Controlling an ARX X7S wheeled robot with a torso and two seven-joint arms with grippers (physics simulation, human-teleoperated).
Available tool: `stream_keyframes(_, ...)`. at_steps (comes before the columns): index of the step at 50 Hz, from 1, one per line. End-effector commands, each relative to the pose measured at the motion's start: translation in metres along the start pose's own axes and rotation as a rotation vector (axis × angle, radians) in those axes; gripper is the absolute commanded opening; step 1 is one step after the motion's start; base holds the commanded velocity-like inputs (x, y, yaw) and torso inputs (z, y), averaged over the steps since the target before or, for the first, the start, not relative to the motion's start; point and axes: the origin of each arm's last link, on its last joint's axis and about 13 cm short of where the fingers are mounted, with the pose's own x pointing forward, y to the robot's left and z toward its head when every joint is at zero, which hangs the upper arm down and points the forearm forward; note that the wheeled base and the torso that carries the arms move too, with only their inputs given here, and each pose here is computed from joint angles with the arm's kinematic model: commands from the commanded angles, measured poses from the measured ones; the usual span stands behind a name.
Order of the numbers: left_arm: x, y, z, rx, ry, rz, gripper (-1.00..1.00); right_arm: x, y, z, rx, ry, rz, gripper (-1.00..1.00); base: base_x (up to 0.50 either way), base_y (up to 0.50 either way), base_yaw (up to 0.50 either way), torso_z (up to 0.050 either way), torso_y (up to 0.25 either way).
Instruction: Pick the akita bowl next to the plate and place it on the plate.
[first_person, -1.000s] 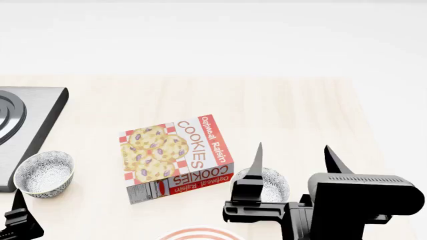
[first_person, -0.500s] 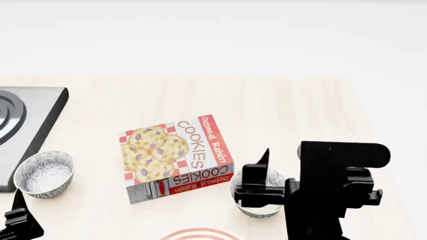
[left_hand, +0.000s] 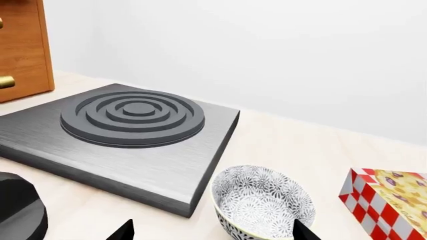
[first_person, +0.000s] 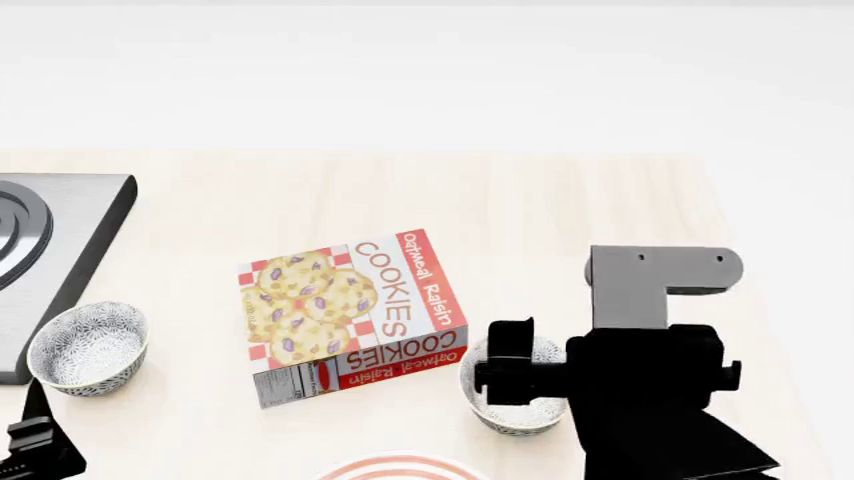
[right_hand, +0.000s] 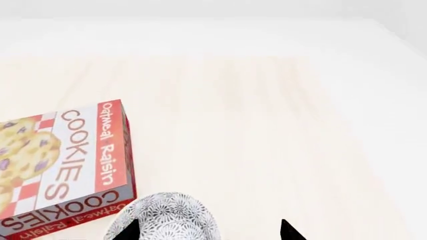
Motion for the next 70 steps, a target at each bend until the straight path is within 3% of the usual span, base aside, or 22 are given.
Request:
stream_keyframes(1,0.000,0.000,0.000,0.000,-0.001,0.001,1.00,0.014,0.000,0.013,-0.013,0.077,0.024,1.00,0.00,0.00,0.00,0.000,0.000)
stream_keyframes(30,0.001,0.000,-0.002,0.000,-0.002,0.003,1.00,0.057,-0.004,0.038,-0.030,0.249,0.017,1.00,0.00,0.00,0.00,0.000,0.000)
stream_keyframes(49,0.000,0.000,-0.001,0.001,-0.002,0.004,1.00,0.063,-0.009,0.042,0.035,0.393,0.048,1.00,0.00,0.00,0.00,0.000,0.000)
stream_keyframes(70,0.000,0.000,0.000,0.007,-0.005,0.004,1.00,0.070,-0.013,0.035,0.070,0.432,0.045,1.00,0.00,0.00,0.00,0.000,0.000)
